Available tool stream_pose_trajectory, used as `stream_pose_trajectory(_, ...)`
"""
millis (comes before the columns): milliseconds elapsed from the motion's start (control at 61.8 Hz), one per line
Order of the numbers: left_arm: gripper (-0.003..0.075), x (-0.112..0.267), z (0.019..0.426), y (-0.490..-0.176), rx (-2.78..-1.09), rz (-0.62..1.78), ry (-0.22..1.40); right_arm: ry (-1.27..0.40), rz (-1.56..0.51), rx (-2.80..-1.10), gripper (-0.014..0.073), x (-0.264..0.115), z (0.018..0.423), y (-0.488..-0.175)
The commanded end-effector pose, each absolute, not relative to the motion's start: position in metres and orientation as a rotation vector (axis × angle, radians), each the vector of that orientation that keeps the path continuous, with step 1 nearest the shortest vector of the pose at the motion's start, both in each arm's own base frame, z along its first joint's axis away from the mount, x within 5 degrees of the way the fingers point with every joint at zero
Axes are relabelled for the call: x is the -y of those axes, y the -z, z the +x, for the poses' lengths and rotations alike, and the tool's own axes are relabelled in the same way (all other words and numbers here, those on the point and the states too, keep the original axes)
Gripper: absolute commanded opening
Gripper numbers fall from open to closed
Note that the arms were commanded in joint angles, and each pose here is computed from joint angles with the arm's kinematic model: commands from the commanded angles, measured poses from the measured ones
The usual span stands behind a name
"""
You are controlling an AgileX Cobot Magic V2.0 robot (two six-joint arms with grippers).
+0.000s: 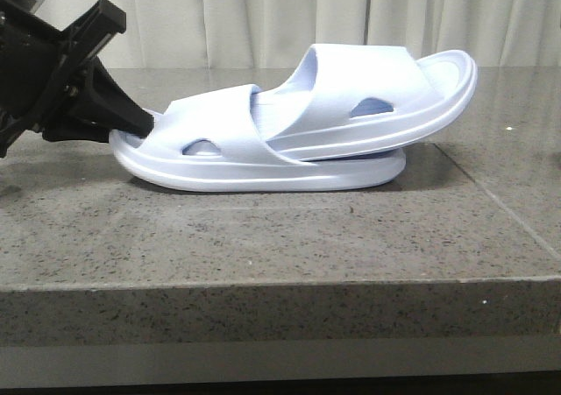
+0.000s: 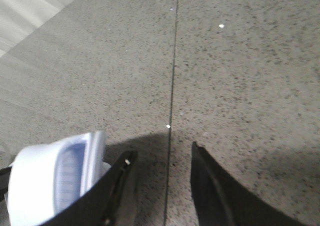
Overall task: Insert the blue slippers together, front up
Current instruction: 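Open the left gripper and withdraw it from the stacked slippers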
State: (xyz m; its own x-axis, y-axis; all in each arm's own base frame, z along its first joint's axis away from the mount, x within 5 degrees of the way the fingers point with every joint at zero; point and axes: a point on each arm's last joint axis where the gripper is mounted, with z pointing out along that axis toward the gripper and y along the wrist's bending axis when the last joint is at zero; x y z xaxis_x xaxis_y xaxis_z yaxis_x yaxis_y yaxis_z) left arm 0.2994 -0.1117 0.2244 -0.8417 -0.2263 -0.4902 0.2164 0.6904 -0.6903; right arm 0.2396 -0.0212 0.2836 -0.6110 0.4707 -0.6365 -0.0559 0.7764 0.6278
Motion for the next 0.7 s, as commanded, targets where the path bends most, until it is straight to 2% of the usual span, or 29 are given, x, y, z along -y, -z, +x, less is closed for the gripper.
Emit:
stream_pose_trajectory(0,-0.0020,0.116,0.299,-0.243,-2.277,0.004,1.115,-0.802,0.256,-2.067,0.0300,0.021,0.235,-0.297)
stream_pose_trajectory(130,-0.0015,0.115,0.299,-0.243,-2.274,0.011,1.102,-0.790,0.237,-2.084,0.0300,0.021,0.234,-0.296)
stream_pose_trajectory(194,0.0031,0.115,0.299,-0.243,-2.273,0.013,1.100,-0.791,0.236,-2.085,0.0300,0.021,0.234,-0.296)
stream_pose_trajectory(389,0.0340,0.115,0.299,-0.244,-2.273,0.020,1.099,-0.799,0.164,-2.104,0.0300,0.018,0.232,-0.295)
stream_pose_trajectory(470,0.0417,0.112,0.298,-0.247,-2.266,0.032,1.082,-0.808,0.154,-2.105,0.0300,0.017,0.231,-0.295)
stream_pose_trajectory(680,0.0421,0.084,0.288,-0.276,-2.264,0.121,0.895,-0.797,0.008,-2.132,0.0300,0.000,0.221,-0.302)
